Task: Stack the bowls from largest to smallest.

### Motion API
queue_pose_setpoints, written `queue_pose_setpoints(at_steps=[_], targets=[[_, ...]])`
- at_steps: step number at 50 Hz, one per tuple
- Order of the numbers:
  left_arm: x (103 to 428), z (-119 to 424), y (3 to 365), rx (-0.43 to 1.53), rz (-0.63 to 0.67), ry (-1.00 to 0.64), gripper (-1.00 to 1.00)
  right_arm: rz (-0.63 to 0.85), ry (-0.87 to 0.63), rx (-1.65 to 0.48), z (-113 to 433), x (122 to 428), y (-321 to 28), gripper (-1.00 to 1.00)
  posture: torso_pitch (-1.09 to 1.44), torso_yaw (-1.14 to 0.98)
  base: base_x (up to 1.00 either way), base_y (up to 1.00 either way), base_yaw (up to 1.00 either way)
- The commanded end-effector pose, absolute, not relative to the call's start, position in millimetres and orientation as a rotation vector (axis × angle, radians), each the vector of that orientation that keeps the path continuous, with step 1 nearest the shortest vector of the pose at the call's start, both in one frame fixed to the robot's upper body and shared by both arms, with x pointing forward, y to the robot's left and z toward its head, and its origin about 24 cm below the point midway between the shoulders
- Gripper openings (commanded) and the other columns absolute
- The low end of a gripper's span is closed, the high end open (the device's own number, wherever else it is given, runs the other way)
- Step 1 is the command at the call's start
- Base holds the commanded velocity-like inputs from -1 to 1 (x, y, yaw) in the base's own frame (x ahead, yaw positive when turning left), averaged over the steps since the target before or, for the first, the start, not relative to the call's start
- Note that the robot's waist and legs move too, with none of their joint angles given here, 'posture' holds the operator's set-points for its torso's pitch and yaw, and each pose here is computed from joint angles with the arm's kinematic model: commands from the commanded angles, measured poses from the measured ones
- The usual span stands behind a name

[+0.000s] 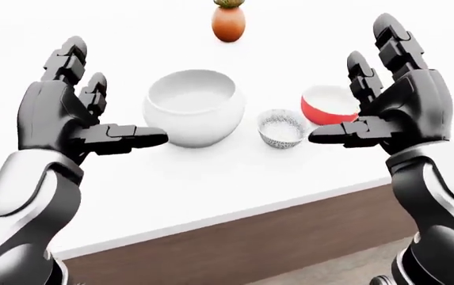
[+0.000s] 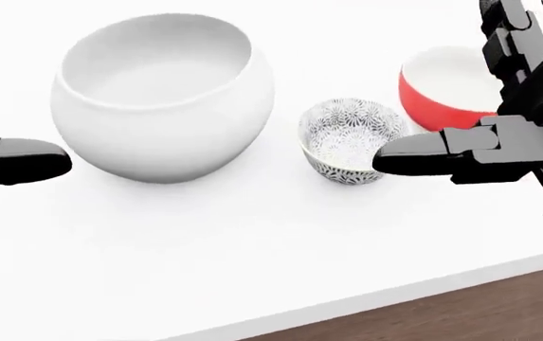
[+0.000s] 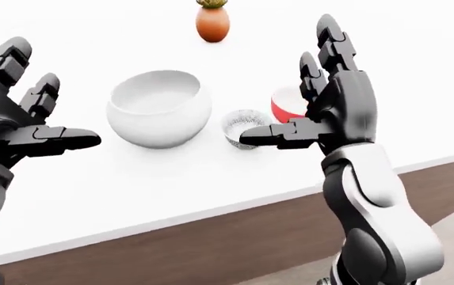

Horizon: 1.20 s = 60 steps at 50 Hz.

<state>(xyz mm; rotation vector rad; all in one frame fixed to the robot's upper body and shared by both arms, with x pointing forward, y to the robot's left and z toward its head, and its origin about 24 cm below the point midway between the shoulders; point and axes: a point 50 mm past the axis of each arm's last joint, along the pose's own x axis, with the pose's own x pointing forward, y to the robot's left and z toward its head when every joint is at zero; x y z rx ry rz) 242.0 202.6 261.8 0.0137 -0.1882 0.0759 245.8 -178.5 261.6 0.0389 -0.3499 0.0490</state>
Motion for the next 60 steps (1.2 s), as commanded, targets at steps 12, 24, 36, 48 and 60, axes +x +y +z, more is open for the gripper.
queue_pose_setpoints(at_steps=[12,24,36,48,60], targets=[[234,277,210,0.02,0.104,-0.296,1.0,0.024,-0.456,-0.033,292,237,-185,1.0,0.0,0.0,0.0,0.0,0.0],[237,271,207,0.023,0.101,-0.288,1.0,-0.099,-0.436,-0.2,315,250,-209,1.0,0.0,0.0,0.0,0.0,0.0],[238,267,209,0.022,0.101,-0.28,1.0,-0.233,-0.295,-0.747,321,266,-217,1.0,0.0,0.0,0.0,0.0,0.0],[237,269,206,0.021,0.096,-0.278,1.0,-0.263,-0.182,-1.057,324,294,-211,1.0,0.0,0.0,0.0,0.0,0.0],[238,268,208,0.019,0.101,-0.279,1.0,-0.254,-0.103,-1.158,307,324,-211,1.0,0.0,0.0,0.0,0.0,0.0]])
